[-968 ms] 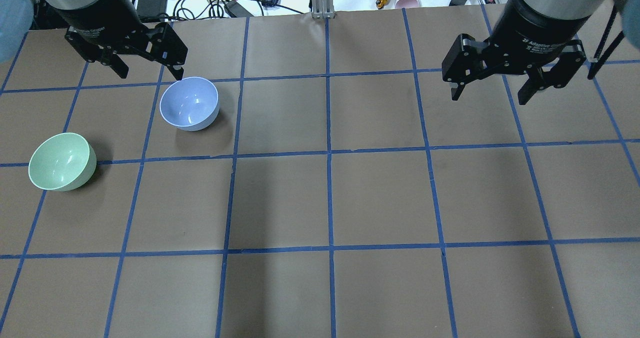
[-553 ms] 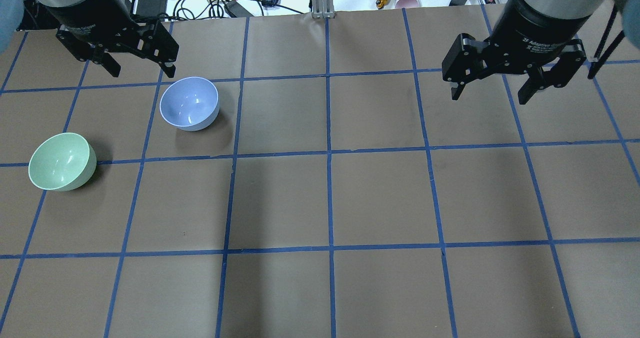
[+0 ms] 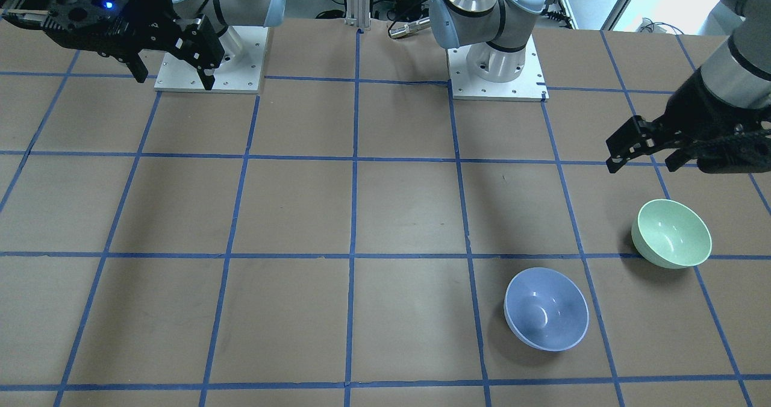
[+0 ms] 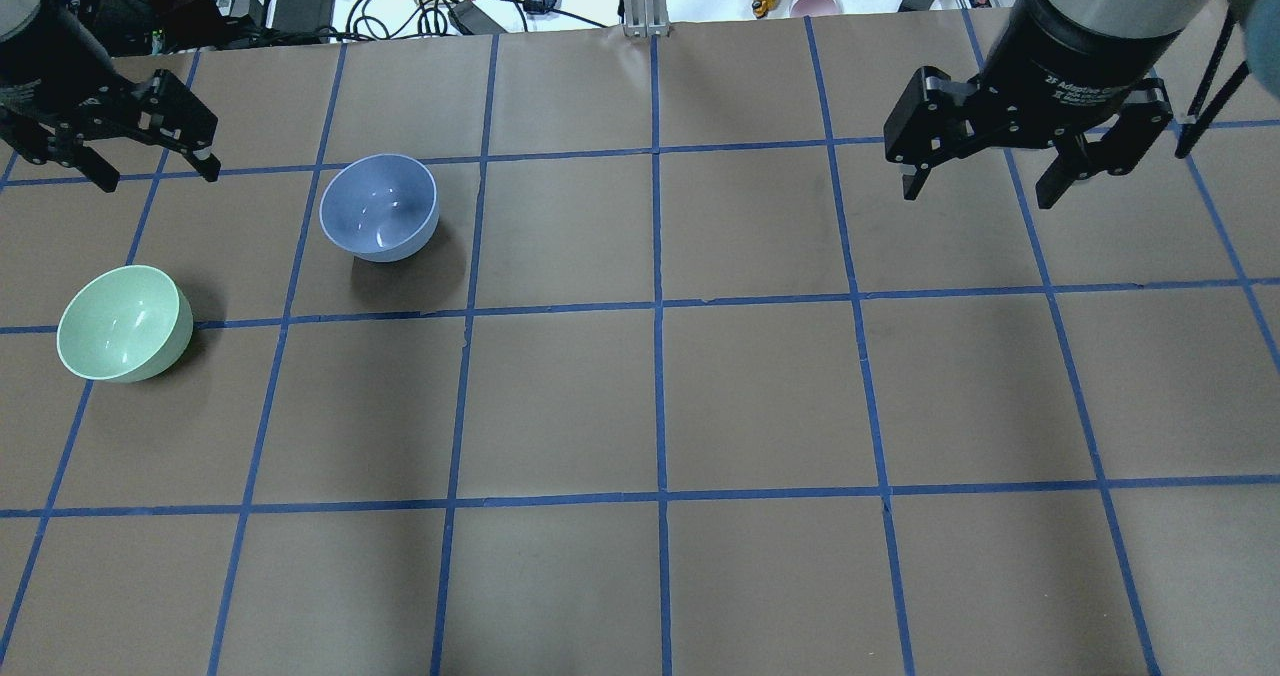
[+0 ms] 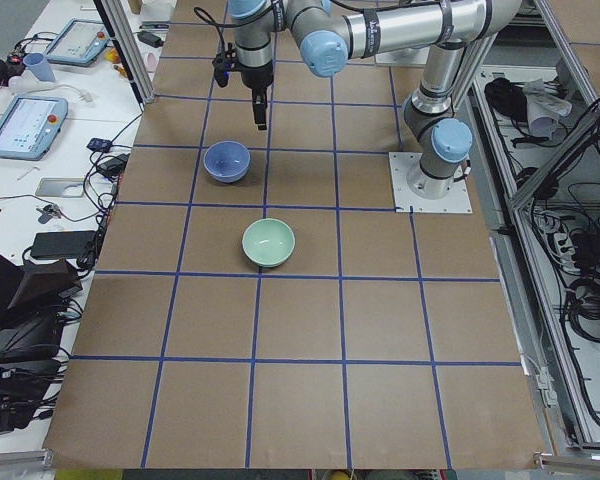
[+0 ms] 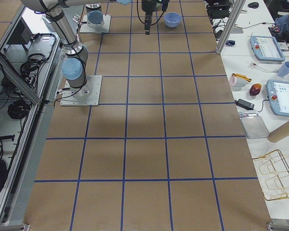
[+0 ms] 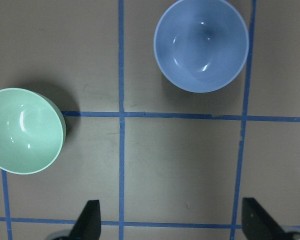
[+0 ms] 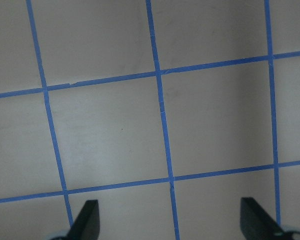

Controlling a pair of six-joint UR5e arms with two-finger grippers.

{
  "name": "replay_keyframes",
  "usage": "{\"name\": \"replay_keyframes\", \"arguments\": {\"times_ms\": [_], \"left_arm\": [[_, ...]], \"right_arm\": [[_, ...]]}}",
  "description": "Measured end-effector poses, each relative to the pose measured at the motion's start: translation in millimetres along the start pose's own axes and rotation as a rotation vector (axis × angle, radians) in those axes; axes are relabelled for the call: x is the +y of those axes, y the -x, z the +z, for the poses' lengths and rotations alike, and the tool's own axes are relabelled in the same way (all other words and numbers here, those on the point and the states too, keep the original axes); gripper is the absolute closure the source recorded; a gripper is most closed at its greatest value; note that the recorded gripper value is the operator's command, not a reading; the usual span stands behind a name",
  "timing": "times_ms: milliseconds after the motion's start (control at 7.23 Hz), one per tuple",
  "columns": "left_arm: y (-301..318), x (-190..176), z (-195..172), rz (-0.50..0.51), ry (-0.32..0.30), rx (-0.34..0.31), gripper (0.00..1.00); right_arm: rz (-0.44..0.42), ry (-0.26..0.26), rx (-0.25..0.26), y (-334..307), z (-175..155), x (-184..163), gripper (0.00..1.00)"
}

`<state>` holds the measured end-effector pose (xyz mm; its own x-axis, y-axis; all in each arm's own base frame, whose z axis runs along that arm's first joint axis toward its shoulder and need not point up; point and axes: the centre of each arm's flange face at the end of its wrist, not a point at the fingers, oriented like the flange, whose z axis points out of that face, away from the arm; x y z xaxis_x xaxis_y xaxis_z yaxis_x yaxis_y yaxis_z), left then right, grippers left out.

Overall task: Stack green bowl on blue bowl
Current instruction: 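Move the left gripper down to the rim of the pale green bowl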

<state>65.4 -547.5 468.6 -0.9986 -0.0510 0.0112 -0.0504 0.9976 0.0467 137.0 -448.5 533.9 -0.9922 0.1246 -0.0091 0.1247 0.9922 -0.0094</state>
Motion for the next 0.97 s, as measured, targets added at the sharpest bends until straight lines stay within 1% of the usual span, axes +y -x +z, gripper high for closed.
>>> {"name": "replay_keyframes", "arguments": {"times_ms": [138, 553, 691, 830, 968], "left_arm": [[28.1, -4.4, 16.0, 0.016, 0.022, 0.008, 0.00], [121.5, -5.3, 56.1, 0.065, 0.049, 0.040, 0.00], [153.3, -4.6, 78.4, 0.099, 0.059, 0.060, 0.00], [181.0, -6.6, 110.0, 0.137, 0.052, 0.064, 0.00], [205.6, -6.8, 137.5, 0.174, 0.031, 0.055, 0.00]], "right_arm": [[0.000, 0.000, 0.000, 0.0, 0.0, 0.0, 0.00], [0.000, 0.000, 0.000, 0.0, 0.1, 0.0, 0.00], [0.000, 0.001, 0.000, 0.0, 0.3, 0.1, 0.00], [0.000, 0.001, 0.000, 0.0, 0.3, 0.1, 0.00], [0.000, 0.001, 0.000, 0.0, 0.2, 0.1, 0.00]]}}
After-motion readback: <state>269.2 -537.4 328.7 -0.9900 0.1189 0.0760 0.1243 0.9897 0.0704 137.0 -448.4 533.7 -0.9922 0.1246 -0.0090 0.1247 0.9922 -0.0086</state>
